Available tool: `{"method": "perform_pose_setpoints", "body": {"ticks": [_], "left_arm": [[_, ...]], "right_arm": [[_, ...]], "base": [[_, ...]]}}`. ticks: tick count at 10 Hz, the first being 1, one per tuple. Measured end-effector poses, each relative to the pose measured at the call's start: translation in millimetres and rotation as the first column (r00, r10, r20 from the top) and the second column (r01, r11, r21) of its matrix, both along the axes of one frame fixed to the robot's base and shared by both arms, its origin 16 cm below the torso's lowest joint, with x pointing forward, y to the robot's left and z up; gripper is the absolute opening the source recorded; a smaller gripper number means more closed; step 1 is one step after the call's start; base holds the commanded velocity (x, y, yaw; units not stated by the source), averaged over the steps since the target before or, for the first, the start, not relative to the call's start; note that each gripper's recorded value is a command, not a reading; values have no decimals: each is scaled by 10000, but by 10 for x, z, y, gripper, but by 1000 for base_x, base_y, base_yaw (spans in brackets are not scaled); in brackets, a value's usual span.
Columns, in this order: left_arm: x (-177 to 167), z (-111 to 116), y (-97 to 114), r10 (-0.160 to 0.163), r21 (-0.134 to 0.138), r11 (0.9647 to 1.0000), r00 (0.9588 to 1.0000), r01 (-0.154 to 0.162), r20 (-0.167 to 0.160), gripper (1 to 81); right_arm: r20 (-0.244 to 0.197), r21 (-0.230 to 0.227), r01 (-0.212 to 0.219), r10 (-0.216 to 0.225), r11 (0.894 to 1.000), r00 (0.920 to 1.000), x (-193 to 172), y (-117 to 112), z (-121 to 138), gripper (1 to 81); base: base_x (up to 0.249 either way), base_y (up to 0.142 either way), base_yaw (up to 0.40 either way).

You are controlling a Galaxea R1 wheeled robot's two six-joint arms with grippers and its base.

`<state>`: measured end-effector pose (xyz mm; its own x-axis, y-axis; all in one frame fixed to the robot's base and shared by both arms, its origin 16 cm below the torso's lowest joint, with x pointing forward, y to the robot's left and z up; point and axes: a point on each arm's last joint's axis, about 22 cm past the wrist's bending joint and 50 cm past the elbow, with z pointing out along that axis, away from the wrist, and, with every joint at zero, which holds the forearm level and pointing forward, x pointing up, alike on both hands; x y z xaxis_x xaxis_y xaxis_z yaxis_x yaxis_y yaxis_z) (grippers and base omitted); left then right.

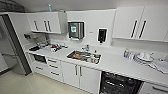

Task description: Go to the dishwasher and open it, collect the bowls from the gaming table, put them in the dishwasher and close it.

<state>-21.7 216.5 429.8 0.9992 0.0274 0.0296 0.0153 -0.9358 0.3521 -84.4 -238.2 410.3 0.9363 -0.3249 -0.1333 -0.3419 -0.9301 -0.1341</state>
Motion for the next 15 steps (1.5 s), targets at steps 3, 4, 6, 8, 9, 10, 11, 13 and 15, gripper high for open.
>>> {"method": "perform_pose_setpoints", "body": {"ticks": [3, 4, 6, 8, 9, 10, 11, 13, 15], "left_arm": [[3, 0, 4, 23, 4, 10000, 10000, -23, -2, 811], [29, 1, 3, 43, 1, 10000, 10000, -43, 58, 811], [6, 0, 16, 40, 17, 10000, 10000, -40, 25, 811], [9, 1, -20, 42, -27, 10000, 10000, -42, 41, 811], [13, -1, -32, 42, -28, 10000, 10000, -41, 63, 811], [14, -16, 3, 37, 80, 10000, 10000, -37, 68, 811], [26, -35, 51, 36, 221, 9997, 9999, -39, 111, 811], [25, -66, 57, 12, 392, 9992, 9999, -17, 112, 811], [23, -67, -1, -4, 345, 9994, 9999, -1, 116, 811]], "right_arm": [[-123, 315, -1742, 1747, 9842, 9846, -58, 53, 13, 811], [-29, 496, -2074, 2078, 9770, 9782, -51, 89, 20, 811], [463, 638, -2240, 2214, 9725, 9741, 155, 142, 18, 811], [815, 570, -1953, 1904, 9791, 9783, 454, 133, 16, 811], [913, 548, -1913, 1858, 9800, 9783, 521, 129, 17, 811], [899, 594, -1915, 1859, 9797, 9785, 510, 165, 18, 811], [811, 686, -1899, 1842, 9794, 9795, 440, 221, 20, 811], [848, 749, -1902, 1838, 9789, 9793, 449, 282, 22, 811], [898, 747, -1939, 1870, 9782, 9782, 486, 290, 22, 811]], "base": [[0, 0, 356], [0, 0, 356], [0, 0, 356], [0, 0, 355], [0, 0, 356], [0, 0, 355], [0, 0, 356], [0, 0, 355], [0, 0, 355]]}}
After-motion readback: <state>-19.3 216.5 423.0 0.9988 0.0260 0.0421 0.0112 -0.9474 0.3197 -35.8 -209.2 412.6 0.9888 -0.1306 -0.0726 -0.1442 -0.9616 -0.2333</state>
